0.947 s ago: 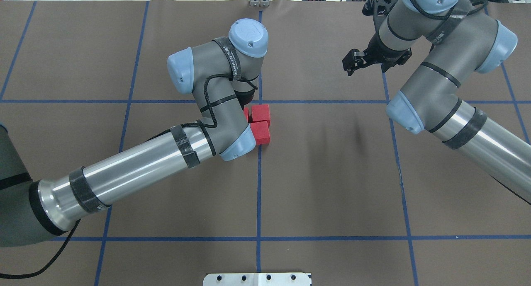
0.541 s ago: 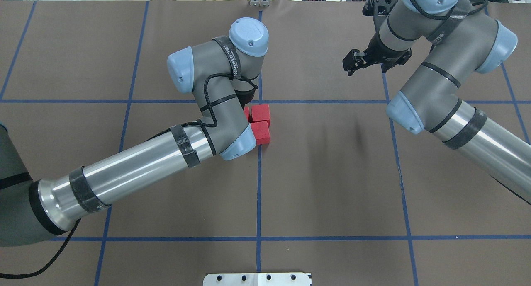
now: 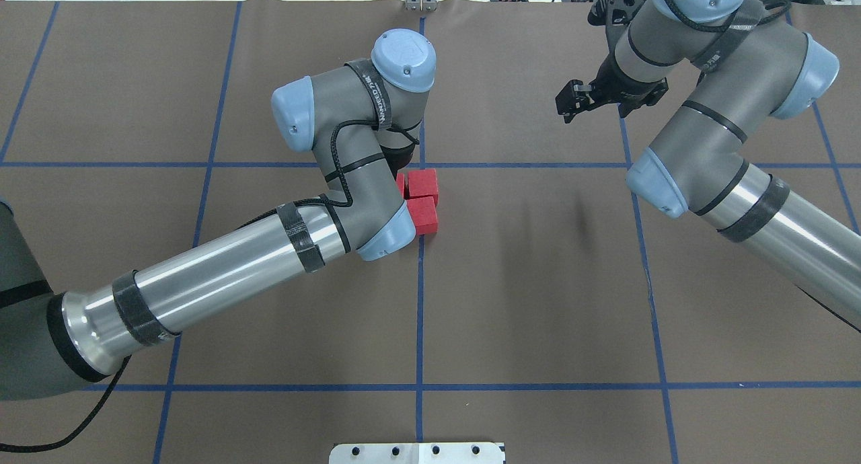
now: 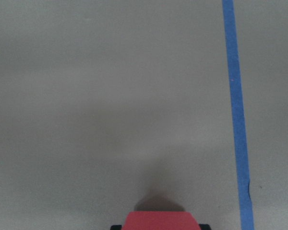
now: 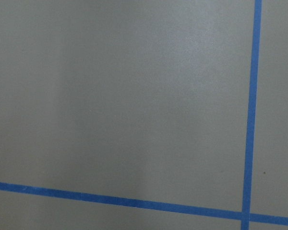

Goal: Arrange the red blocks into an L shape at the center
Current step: 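Hold the left gripper on the placed cube and open it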

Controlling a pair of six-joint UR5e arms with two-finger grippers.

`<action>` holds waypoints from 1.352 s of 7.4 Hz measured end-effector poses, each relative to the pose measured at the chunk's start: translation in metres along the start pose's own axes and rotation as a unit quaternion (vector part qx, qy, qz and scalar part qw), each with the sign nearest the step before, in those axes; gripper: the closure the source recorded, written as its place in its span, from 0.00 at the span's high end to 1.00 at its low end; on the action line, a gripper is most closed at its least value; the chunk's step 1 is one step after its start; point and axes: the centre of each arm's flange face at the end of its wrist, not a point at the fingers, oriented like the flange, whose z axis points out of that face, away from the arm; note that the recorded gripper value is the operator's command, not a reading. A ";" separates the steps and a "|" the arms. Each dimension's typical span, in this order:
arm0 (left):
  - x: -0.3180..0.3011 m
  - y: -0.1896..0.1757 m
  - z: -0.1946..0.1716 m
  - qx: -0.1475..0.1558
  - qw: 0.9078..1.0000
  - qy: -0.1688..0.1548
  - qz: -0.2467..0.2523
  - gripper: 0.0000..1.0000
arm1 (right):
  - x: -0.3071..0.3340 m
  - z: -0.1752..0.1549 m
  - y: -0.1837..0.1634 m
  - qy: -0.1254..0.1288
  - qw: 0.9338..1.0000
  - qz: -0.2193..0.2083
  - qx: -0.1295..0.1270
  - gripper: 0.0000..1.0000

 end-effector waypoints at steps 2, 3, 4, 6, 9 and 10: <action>0.000 0.000 0.000 -0.001 1.000 0.000 0.000 0.63 | 0.000 0.000 0.000 0.000 1.000 0.000 0.000 0.99; 0.000 0.001 -0.001 -0.001 1.000 0.001 0.001 0.70 | -0.001 -0.001 0.000 -0.001 1.000 0.000 0.000 0.99; 0.000 0.002 -0.002 -0.002 1.000 0.001 0.001 0.80 | -0.001 -0.002 0.000 -0.001 1.000 0.001 0.001 0.99; 0.000 0.003 -0.003 -0.004 1.000 0.002 0.003 0.99 | -0.001 -0.002 0.000 -0.002 1.000 0.001 0.001 0.99; -0.001 0.002 -0.004 -0.002 1.000 0.001 0.002 0.99 | -0.002 -0.003 0.000 -0.002 1.000 0.001 0.001 0.99; -0.001 -0.002 -0.010 0.006 1.000 -0.002 0.001 0.99 | -0.002 -0.003 0.000 -0.003 1.000 0.001 0.002 0.99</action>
